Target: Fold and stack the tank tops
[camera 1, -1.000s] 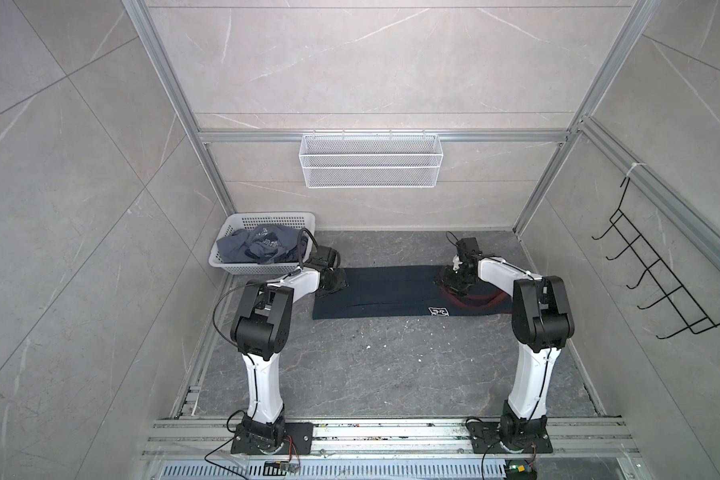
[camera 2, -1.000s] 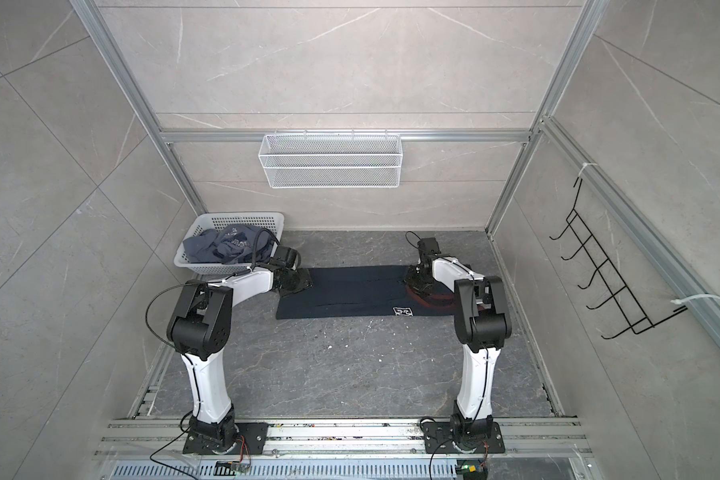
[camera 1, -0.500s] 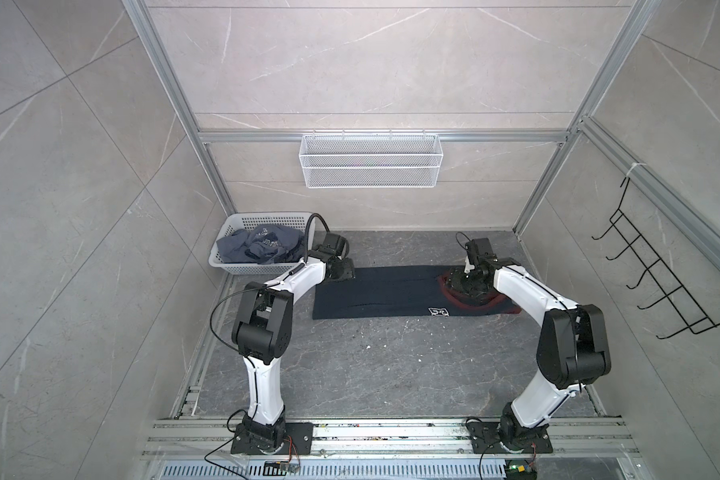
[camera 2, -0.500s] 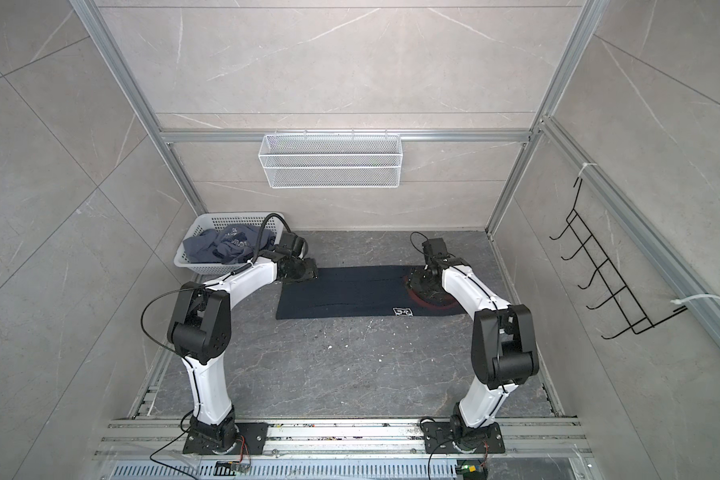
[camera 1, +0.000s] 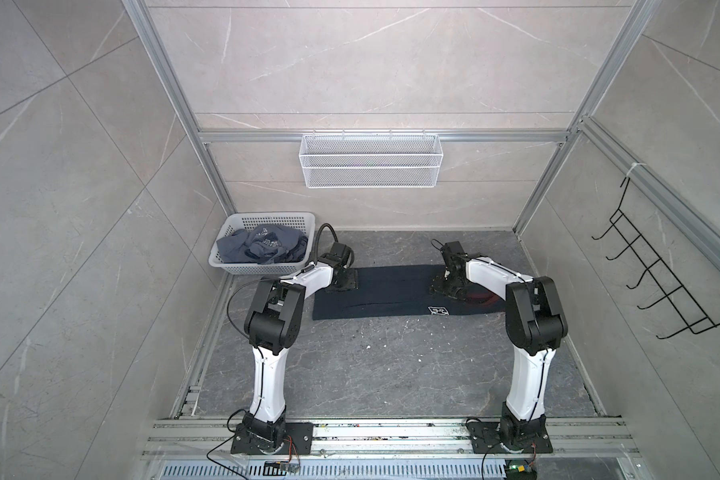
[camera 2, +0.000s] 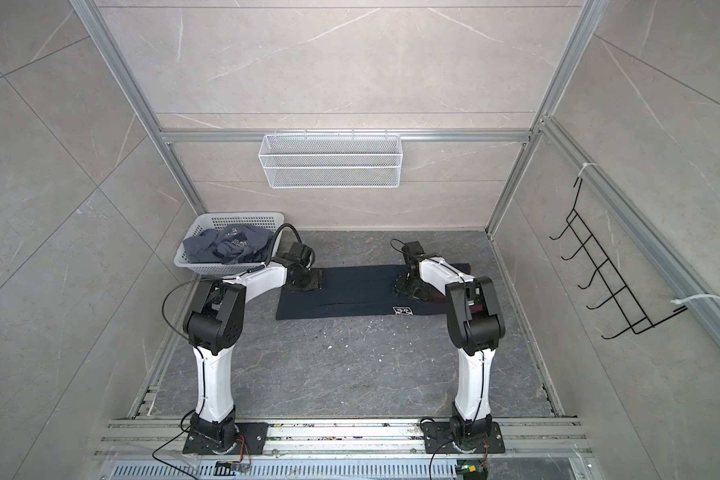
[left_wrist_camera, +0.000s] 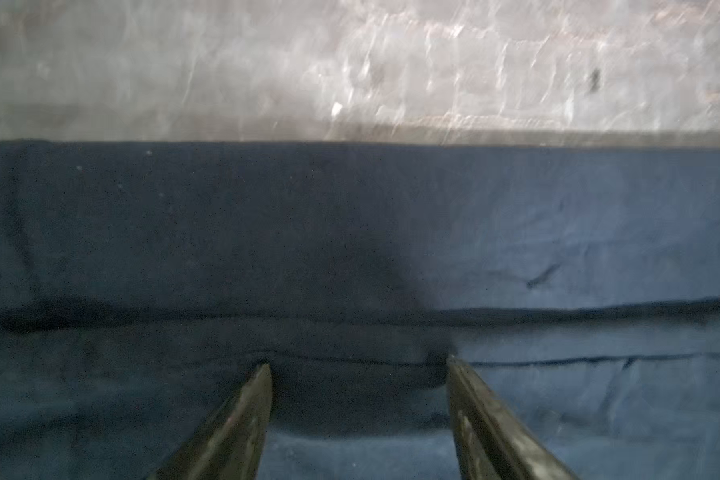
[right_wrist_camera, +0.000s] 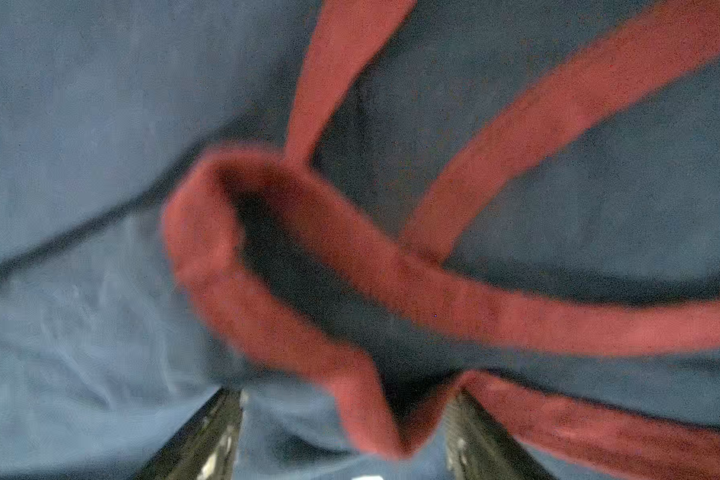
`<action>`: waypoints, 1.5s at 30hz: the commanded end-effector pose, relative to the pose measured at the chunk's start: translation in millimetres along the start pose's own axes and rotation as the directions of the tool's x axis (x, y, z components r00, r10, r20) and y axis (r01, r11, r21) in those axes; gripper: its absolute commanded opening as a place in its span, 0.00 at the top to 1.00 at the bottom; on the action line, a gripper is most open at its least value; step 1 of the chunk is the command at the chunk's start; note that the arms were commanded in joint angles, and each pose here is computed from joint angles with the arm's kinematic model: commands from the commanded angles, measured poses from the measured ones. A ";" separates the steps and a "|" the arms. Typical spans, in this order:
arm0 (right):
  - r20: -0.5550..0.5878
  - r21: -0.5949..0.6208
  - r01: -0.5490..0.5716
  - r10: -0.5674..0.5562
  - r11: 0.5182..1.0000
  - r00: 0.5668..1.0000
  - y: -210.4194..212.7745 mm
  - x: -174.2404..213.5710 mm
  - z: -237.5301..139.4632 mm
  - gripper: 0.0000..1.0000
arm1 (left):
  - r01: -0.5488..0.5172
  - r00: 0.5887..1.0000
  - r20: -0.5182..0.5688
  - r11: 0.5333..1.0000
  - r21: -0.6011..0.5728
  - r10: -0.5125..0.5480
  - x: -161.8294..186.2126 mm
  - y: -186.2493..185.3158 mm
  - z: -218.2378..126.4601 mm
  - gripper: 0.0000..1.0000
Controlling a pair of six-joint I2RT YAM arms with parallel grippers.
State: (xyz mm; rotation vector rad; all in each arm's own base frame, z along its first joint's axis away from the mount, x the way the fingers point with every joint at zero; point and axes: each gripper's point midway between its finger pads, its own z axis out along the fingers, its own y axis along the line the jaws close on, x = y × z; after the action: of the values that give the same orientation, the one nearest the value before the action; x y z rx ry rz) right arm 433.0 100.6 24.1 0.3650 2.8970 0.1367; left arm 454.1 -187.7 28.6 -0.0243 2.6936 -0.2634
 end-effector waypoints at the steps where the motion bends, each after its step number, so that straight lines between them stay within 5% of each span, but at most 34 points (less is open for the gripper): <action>1: -0.062 0.101 0.059 -0.053 0.993 0.997 -16.7 5.7 15.3 0.23 | 0.052 0.989 -0.137 0.997 -0.065 -0.060 56.3 22.0 -6.3 0.30; 12: -0.083 0.088 0.199 -0.192 0.976 0.978 37.6 -4.2 35.1 0.24 | 0.143 0.981 -0.114 0.984 -0.111 -0.155 173.6 9.0 -62.8 0.30; 21: -0.067 0.072 0.386 -0.382 0.920 0.922 127.6 4.0 41.2 0.24 | 0.024 0.986 -0.162 0.999 -0.036 -0.029 254.4 -25.9 -96.3 0.30; 28: -0.054 0.041 0.420 -0.417 0.907 0.907 159.3 0.1 47.3 0.24 | -0.114 0.977 -0.164 0.983 0.143 0.137 279.4 -111.3 -109.0 0.30; 35: 0.001 -0.004 0.444 -0.444 0.896 0.896 179.7 -15.0 37.3 0.24 | -0.280 0.937 -0.129 0.918 0.281 0.325 299.2 -180.3 -124.3 0.30; 45: 0.100 -0.014 0.473 -0.470 0.881 0.877 190.0 -29.9 -34.4 0.22 | -0.280 0.948 -0.071 0.918 0.282 0.311 295.5 -169.4 -143.4 0.30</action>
State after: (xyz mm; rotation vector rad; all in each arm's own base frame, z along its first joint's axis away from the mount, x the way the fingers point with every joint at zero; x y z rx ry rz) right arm 504.9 276.0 39.4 -0.3065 2.8371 0.0878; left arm 117.0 -353.5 46.5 0.5270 2.7452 -0.5279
